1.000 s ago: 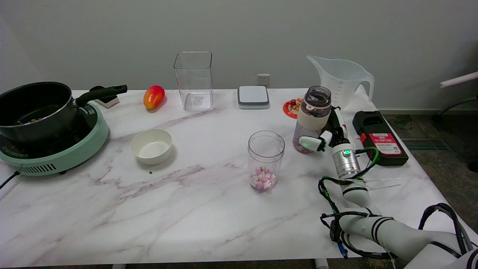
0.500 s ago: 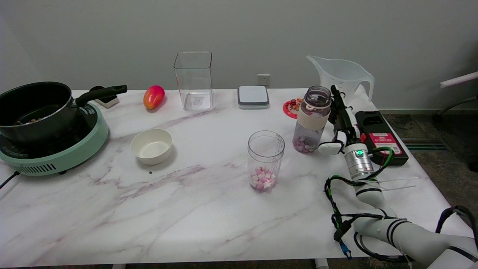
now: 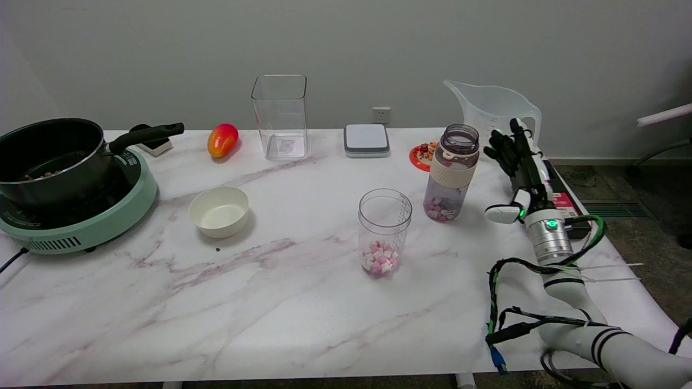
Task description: Place the bottle on the table.
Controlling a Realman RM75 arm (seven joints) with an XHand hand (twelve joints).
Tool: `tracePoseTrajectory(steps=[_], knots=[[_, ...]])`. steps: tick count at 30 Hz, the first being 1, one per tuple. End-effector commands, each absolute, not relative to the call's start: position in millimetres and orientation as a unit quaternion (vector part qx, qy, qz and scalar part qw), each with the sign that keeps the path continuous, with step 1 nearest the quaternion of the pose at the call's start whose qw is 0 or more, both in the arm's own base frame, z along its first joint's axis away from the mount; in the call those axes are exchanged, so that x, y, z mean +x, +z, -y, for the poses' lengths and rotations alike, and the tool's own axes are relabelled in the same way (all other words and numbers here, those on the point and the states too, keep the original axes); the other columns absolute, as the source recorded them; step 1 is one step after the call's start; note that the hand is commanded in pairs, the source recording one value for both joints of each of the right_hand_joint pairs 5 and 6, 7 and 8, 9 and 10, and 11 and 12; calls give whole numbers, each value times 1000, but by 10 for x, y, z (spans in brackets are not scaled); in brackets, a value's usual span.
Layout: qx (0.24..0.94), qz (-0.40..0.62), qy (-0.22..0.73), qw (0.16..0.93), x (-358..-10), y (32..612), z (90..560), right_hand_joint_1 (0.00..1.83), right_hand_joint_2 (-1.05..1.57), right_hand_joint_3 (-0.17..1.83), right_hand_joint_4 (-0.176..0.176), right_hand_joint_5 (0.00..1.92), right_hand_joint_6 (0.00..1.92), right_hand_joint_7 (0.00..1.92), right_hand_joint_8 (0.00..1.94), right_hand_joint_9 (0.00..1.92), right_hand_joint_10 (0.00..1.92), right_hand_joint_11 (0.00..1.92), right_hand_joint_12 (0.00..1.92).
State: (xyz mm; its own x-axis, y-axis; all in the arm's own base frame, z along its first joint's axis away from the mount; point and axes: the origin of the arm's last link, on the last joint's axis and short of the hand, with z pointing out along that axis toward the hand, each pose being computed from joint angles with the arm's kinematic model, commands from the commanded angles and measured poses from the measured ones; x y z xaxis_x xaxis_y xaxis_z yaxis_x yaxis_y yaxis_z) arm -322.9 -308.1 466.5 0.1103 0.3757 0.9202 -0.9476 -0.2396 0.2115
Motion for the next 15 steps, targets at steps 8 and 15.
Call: tracePoseTrajectory(steps=[8, 15], knots=[[466, 42, 621, 629, -2670, 5334, 2075, 1303, -295, 958, 0, 523, 523, 912, 912, 600, 600, 515, 515], [412, 23, 636, 653, -2726, 5488, 1879, 1286, -342, 1146, 0, 785, 785, 998, 998, 692, 692, 590, 590]])
